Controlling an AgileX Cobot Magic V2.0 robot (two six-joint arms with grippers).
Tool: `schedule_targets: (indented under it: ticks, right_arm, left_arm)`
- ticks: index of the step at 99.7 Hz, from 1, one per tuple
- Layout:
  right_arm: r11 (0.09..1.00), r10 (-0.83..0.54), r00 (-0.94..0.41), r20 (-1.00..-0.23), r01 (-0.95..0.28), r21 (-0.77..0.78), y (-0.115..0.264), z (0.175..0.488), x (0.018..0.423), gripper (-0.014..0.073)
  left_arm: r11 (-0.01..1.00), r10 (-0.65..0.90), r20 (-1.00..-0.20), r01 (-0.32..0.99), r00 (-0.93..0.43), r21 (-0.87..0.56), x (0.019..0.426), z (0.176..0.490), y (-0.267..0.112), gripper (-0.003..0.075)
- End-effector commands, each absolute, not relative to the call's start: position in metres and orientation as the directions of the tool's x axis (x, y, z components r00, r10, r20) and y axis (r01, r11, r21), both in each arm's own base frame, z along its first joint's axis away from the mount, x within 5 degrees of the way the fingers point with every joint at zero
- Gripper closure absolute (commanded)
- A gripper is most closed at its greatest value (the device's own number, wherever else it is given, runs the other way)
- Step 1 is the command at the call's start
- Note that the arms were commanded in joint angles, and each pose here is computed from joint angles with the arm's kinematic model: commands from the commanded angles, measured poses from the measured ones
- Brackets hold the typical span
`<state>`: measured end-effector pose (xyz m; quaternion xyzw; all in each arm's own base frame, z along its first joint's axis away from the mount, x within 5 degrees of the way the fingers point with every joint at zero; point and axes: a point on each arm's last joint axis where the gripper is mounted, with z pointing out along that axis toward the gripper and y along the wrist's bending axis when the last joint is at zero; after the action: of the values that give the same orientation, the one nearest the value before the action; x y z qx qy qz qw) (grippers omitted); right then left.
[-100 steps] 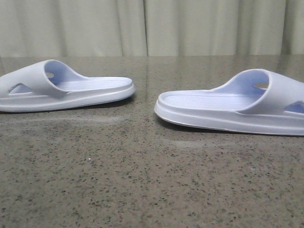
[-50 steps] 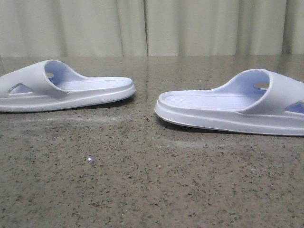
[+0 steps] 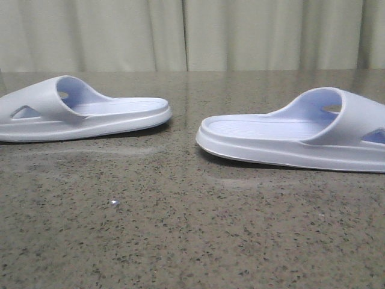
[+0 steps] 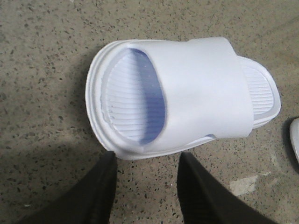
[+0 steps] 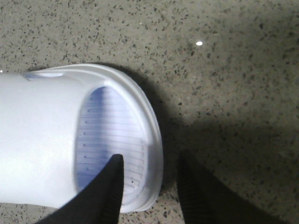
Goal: Insert blue slippers together front up
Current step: 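Grip the heel rim of each slipper with left and right grippers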
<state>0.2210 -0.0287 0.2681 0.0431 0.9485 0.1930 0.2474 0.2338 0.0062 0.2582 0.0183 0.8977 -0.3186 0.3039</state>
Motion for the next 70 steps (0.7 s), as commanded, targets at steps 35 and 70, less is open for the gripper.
schedule_targets:
  ticks: [35, 70]
  right_arm:
    - [0.891, 0.196, -0.865, -0.462, -0.04, 0.453, -0.029, 0.264, 0.237, 0.0368]
    - [0.865, 0.186, -0.888, -0.421, -0.056, 0.499, -0.027, 0.254, 0.243, 0.0481]
  left_arm:
    - [0.774, -0.211, -0.598, 0.241, -0.773, -0.585, 0.238, 0.272, 0.006, 0.0452]
    - [0.772, -0.21, -0.596, 0.243, -0.775, -0.587, 0.238, 0.272, 0.006, 0.0452]
